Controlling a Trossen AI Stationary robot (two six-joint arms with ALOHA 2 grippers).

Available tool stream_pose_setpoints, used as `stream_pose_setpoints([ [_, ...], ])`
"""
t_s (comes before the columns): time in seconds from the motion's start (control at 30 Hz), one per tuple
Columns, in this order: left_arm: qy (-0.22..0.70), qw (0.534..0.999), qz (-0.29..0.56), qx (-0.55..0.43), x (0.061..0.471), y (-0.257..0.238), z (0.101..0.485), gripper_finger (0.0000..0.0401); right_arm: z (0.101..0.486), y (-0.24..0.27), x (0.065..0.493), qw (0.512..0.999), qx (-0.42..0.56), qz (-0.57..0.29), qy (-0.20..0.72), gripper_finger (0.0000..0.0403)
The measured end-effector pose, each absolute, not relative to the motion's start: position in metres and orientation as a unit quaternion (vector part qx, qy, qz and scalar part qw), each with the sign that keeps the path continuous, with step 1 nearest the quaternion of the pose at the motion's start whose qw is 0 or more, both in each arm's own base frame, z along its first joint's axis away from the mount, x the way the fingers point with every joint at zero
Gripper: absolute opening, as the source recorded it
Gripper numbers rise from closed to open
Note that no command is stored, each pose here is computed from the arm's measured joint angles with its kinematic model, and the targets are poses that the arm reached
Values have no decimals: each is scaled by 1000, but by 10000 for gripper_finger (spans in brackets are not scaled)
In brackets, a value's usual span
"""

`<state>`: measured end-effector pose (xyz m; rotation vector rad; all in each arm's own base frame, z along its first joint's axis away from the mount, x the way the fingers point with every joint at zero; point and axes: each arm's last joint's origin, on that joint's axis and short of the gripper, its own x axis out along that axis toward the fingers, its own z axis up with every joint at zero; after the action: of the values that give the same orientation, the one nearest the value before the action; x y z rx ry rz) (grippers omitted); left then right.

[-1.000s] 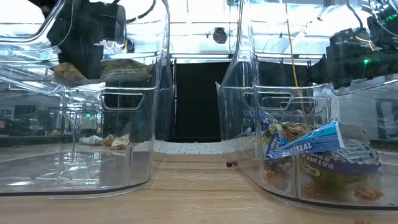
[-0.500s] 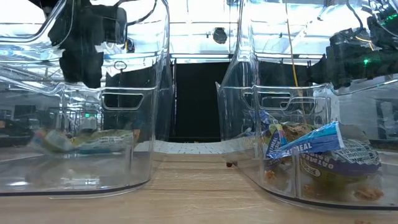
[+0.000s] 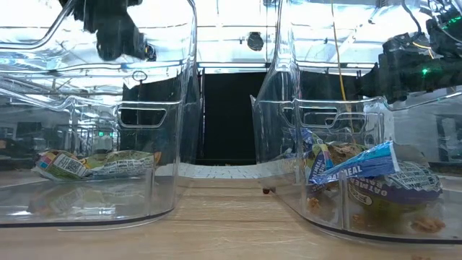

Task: Pick and place Granola Bars by type
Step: Put the top left yellow granola bar into the bottom left transparent bin

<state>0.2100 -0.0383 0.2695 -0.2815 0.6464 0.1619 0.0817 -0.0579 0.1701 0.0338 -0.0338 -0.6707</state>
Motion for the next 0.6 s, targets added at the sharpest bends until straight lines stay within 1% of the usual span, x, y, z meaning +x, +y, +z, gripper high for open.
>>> stream_pose_setpoints([
  [0.2,260,952,134,-91,195,-17,288,127,170,-58,82,944,17,-329,-17,169],
  [0.47,266,944,185,-57,191,10,289,127,170,-58,82,944,17,-329,-17,169],
  [0.6,273,941,194,-52,192,25,279,127,170,-58,82,944,17,-329,-16,169],
])
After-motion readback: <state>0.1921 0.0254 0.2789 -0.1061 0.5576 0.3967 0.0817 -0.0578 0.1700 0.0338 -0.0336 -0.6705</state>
